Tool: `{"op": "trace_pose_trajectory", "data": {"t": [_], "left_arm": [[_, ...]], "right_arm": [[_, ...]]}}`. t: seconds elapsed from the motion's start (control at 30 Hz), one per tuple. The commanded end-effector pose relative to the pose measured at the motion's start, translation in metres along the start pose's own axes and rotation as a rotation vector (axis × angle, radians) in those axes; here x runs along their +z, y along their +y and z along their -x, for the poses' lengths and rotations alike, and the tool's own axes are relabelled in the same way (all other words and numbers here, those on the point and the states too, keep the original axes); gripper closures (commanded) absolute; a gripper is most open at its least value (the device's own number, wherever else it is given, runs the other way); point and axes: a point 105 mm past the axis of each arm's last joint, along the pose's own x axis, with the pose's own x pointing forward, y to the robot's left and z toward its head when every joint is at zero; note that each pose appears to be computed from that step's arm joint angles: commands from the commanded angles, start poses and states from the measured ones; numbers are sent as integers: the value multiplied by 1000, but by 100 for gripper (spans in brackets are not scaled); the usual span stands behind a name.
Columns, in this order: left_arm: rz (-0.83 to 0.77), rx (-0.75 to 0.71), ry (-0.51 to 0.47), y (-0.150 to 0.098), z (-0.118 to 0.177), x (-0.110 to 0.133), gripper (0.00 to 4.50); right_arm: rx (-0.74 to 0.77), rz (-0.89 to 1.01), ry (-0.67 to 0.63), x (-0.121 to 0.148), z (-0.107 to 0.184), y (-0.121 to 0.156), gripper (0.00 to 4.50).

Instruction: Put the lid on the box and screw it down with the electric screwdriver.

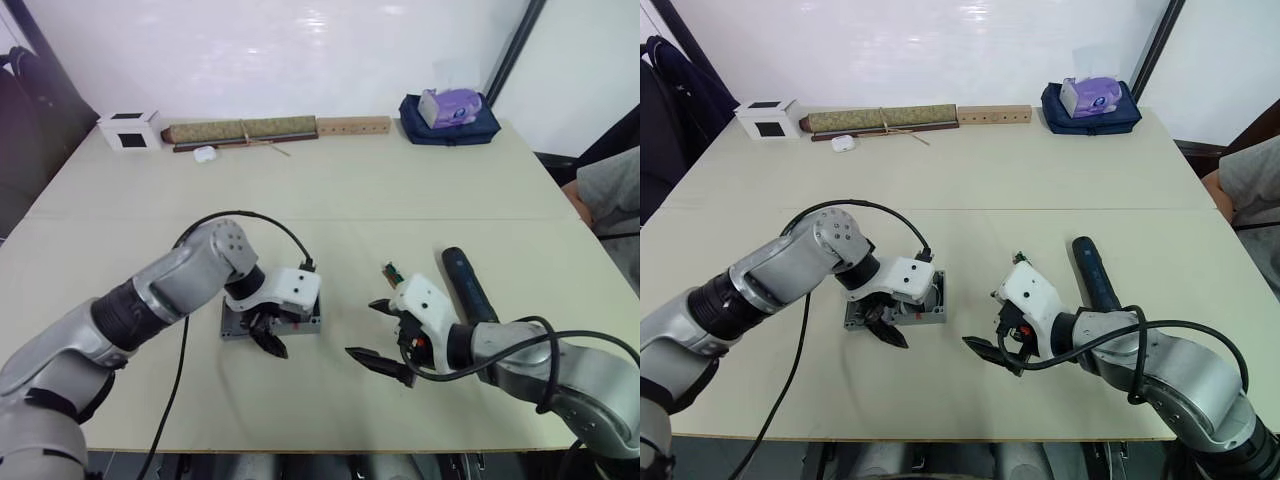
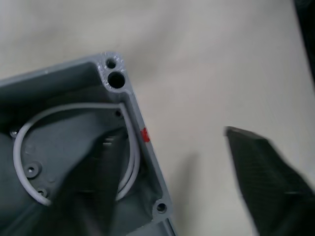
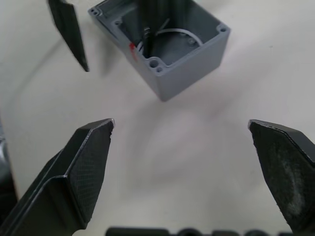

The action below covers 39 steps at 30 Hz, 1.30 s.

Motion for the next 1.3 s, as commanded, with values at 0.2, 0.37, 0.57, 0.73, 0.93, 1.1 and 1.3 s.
{"op": "trace_pose_trajectory", "data": {"t": [0.2,0.37,0.57,0.73,0.93,1.1,1.3], "left_arm": [[-24,49,10,8,-7,-2,449],[-48,53,18,12,-7,-3,449],[-261,183,39,53,17,7,449],[-550,158,10,73,28,36,449],[-623,2,-25,69,18,43,449],[-634,-51,3,74,11,43,449],[-633,-114,57,70,7,31,449]], "right_arm": [[-4,25,-25,5,0,-1,0],[-5,23,-2,0,1,-1,0],[-14,8,-16,0,9,-5,0],[-39,-35,-119,12,17,-12,0],[-68,-42,-116,10,20,-13,0],[-98,-56,-116,8,22,-11,0],[-114,-67,-117,7,25,-10,0]]}}
